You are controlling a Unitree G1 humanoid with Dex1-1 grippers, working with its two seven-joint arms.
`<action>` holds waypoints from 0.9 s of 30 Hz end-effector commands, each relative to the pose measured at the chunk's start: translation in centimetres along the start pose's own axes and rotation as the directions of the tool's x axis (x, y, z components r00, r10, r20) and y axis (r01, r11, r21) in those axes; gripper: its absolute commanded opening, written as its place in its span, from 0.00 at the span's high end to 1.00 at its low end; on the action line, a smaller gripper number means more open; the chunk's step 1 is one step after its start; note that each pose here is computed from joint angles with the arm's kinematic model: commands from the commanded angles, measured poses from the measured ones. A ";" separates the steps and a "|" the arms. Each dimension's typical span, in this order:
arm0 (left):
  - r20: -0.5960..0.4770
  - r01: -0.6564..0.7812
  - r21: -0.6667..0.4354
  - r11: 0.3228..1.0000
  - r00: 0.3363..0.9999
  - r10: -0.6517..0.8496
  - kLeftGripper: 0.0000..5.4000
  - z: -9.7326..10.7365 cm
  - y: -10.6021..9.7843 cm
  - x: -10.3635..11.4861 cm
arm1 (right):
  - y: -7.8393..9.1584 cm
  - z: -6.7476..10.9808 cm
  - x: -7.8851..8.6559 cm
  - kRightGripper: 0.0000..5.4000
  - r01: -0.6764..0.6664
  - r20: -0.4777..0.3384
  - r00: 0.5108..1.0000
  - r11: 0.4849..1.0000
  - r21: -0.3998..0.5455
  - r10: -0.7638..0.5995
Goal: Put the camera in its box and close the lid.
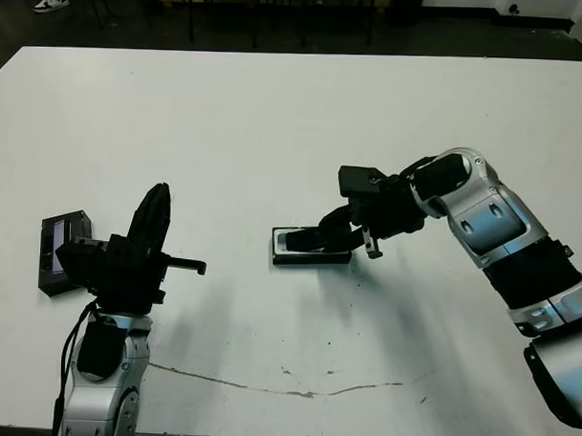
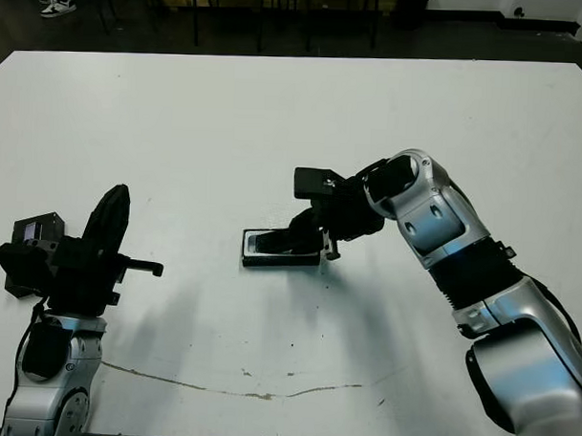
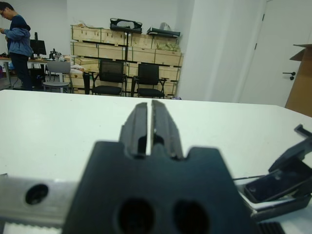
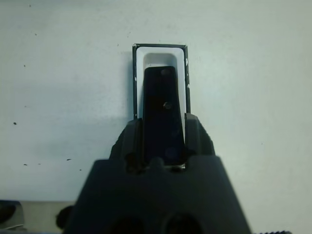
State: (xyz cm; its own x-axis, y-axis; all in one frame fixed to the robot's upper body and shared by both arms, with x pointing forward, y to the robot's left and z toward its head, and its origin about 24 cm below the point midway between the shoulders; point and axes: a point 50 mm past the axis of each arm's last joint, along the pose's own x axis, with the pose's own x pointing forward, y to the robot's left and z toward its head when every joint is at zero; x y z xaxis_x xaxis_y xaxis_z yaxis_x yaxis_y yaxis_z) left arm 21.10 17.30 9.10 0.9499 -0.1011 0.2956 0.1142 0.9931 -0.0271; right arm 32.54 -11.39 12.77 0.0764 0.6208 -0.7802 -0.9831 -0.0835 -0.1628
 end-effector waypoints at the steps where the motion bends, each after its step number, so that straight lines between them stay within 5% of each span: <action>1: -0.030 -0.010 0.005 1.000 0.999 0.010 1.00 -0.5 0.1 -0.3 | 0.0 0.0 0.7 0.86 -0.016 -0.029 0.999 1.000 0.011 0.016; 15: -0.035 -0.019 0.004 1.000 0.999 0.019 1.00 -0.7 0.1 -0.5 | 0.4 0.0 3.3 0.86 -0.084 -0.017 0.996 0.996 -0.013 0.083; 24: -0.031 -0.020 0.005 1.000 0.999 0.020 1.00 -0.5 0.3 -0.5 | 0.5 -0.5 3.2 0.86 -0.098 -0.022 0.995 0.995 -0.004 0.098; 27: -0.035 -0.023 0.003 1.000 0.999 0.023 1.00 -0.5 0.2 -0.6 | 0.5 -0.6 2.7 0.76 -0.106 -0.023 0.994 0.994 -0.012 0.106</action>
State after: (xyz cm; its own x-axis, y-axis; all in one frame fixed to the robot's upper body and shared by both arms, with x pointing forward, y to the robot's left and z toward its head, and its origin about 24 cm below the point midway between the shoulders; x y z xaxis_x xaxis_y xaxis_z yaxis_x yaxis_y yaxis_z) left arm 20.94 17.34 8.98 0.9511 -0.0890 0.2958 0.1033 0.9941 -0.0328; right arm 33.10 -10.17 11.87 0.0381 0.6090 -0.7923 -0.9791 -0.1356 -0.1514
